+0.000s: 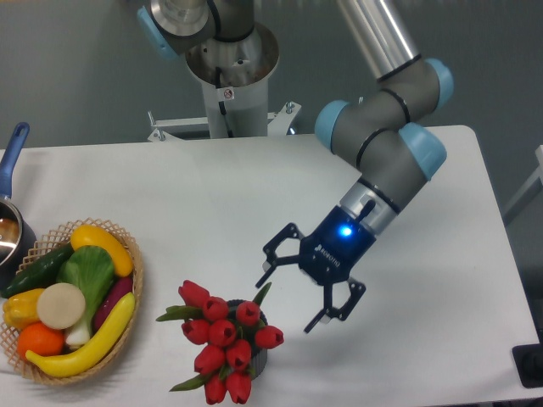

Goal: Pick up the flowers from the vase
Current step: 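Move the open gripper down toward the red tulips in the grey vase, then close the gripper around the tulip stems above the vase rim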

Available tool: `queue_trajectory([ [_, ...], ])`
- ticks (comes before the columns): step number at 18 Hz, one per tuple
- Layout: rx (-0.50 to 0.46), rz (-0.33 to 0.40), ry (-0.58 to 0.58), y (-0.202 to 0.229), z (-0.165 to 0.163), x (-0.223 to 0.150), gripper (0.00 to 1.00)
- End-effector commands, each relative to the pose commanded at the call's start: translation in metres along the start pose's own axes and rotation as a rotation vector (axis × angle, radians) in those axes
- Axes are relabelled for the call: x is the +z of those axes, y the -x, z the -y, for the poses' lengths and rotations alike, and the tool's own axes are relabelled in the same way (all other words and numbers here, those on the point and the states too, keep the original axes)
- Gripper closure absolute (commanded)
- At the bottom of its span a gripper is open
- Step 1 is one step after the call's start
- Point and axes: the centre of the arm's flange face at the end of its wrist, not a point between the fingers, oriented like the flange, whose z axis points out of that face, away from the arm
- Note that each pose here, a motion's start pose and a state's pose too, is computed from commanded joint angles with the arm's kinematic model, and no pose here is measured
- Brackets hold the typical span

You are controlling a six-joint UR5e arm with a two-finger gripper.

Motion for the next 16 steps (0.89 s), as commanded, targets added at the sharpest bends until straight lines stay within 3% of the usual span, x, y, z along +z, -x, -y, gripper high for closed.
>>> queue_trajectory([
  [9, 0.026, -0.055, 0.007, -0.015, 0.002, 0.039, 0.00],
  [12, 0.026, -0.062, 0.009, -0.017, 0.003, 0.044, 0.23],
  [16, 0.021, -0.064, 0.010, -0.016, 0.000, 0.045, 0.68],
])
